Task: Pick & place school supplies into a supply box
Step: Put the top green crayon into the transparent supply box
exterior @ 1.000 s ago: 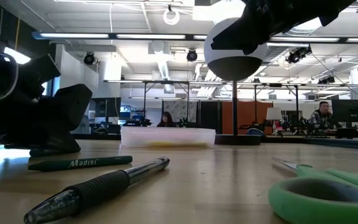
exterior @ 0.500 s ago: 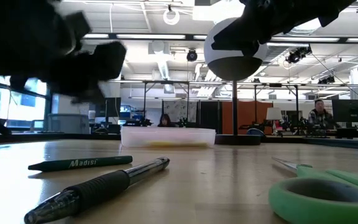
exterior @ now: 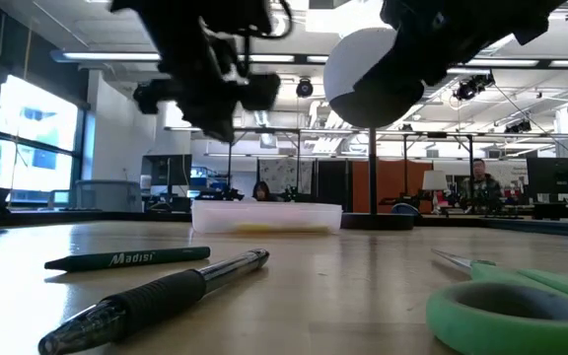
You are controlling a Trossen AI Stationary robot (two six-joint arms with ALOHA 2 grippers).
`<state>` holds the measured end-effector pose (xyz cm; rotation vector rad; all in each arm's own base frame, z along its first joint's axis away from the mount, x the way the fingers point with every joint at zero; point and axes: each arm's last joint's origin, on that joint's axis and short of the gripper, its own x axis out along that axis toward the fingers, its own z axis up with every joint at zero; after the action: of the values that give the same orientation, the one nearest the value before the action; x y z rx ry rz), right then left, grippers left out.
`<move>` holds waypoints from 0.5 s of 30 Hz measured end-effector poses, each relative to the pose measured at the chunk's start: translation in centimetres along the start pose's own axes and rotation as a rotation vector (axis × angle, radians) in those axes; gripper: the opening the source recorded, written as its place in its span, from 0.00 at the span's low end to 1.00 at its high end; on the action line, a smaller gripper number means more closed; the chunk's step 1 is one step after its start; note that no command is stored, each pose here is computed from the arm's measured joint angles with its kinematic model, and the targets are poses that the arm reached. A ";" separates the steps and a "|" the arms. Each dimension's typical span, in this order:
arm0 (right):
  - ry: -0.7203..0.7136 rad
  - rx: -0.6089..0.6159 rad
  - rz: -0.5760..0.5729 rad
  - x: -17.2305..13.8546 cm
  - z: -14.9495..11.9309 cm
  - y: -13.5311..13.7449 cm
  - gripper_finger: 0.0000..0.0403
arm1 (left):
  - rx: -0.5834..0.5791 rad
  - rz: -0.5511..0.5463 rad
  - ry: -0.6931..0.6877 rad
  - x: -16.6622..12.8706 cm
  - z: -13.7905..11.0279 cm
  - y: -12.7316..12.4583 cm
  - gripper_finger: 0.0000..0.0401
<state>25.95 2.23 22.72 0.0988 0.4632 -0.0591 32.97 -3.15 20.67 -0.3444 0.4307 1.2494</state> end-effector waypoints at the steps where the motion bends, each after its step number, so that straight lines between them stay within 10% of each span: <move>1: 0.010 -0.005 -0.006 0.2 -0.2 0.1 0.25 | 0.039 -0.017 0.033 0.9 0.4 -0.3 0.09; 15: 0.199 -0.027 -0.038 3.5 -4.0 1.9 0.25 | 0.151 -0.278 0.253 12.7 2.3 -2.3 0.08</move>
<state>27.46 4.39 17.77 0.0692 0.6648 -0.0806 38.71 7.87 16.50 -0.4201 0.6660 0.8996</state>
